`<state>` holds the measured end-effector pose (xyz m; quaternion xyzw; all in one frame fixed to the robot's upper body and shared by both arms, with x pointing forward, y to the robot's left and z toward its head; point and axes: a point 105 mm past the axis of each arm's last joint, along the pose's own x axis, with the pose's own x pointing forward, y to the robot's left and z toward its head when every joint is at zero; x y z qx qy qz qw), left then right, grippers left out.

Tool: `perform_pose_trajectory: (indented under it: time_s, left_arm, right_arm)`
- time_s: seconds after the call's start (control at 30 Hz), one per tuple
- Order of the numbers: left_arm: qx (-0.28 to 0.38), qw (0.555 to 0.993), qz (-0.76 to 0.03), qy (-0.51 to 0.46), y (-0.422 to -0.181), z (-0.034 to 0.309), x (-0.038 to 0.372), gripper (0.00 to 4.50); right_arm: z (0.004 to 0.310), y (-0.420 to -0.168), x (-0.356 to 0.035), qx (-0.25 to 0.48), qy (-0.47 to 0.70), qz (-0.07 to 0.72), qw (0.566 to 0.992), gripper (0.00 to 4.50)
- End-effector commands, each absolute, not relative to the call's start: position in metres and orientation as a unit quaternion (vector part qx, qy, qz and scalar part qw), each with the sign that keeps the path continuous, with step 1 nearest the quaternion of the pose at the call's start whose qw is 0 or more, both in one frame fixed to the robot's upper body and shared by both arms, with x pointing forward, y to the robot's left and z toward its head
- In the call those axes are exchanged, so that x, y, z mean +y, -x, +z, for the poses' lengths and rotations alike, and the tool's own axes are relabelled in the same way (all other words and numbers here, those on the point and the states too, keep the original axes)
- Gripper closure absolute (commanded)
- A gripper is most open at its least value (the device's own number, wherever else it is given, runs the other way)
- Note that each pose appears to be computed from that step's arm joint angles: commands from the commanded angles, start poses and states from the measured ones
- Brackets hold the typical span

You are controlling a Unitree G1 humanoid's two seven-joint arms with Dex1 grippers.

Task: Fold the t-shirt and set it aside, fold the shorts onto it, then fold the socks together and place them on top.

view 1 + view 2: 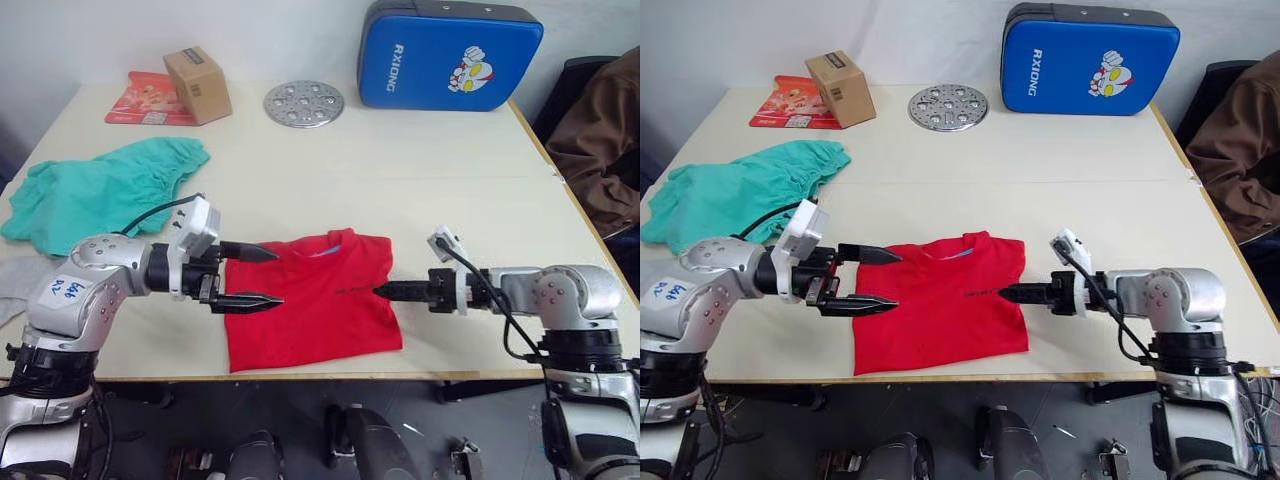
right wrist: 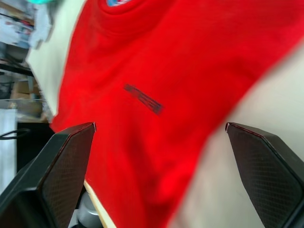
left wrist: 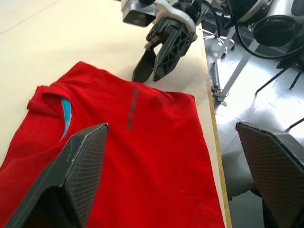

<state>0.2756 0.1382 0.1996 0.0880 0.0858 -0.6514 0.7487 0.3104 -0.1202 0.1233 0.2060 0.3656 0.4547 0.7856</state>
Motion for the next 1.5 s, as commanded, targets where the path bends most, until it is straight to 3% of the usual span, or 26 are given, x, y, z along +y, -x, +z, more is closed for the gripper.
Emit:
perform_pose_trajectory:
  time_s: [0.03,0.1,0.33,0.47,0.67,0.8,1.1,1.4,1.5]
  left_arm:
    - [0.056,0.734,-0.668,-0.109,-0.270,0.215,0.129,0.00]
    - [0.058,0.728,-0.674,-0.109,-0.267,0.216,0.127,0.00]
    - [0.046,0.722,-0.683,-0.100,-0.267,0.225,0.122,0.00]
    - [0.035,0.717,-0.690,-0.095,-0.268,0.228,0.116,0.00]
    - [0.004,0.704,-0.707,-0.064,-0.268,0.245,0.103,0.00]
    - [-0.011,0.688,-0.724,-0.054,-0.267,0.252,0.093,0.00]
    - [-0.028,0.659,-0.750,-0.048,-0.271,0.252,0.075,0.00]
    - [-0.027,0.661,-0.746,-0.070,-0.281,0.244,0.072,0.00]
    - [-0.025,0.668,-0.740,-0.075,-0.283,0.241,0.075,0.00]
  right_arm:
    - [0.109,-0.309,-0.092,0.383,-0.204,0.471,0.769,0.19]
    - [0.105,-0.309,-0.087,0.383,-0.202,0.470,0.769,0.63]
    - [0.111,-0.308,-0.079,0.354,-0.194,0.492,0.771,3.24]
    - [0.122,-0.309,-0.086,0.335,-0.192,0.490,0.782,4.46]
    - [0.150,-0.313,-0.135,0.284,-0.181,0.432,0.837,4.46]
    - [0.168,-0.302,-0.200,0.271,-0.154,0.356,0.881,4.46]
    - [0.156,-0.272,-0.333,0.329,-0.019,0.169,0.929,4.46]
    - [0.143,-0.274,-0.362,0.303,0.017,0.101,0.948,4.46]
    - [0.147,-0.270,-0.366,0.289,0.032,0.083,0.953,3.70]
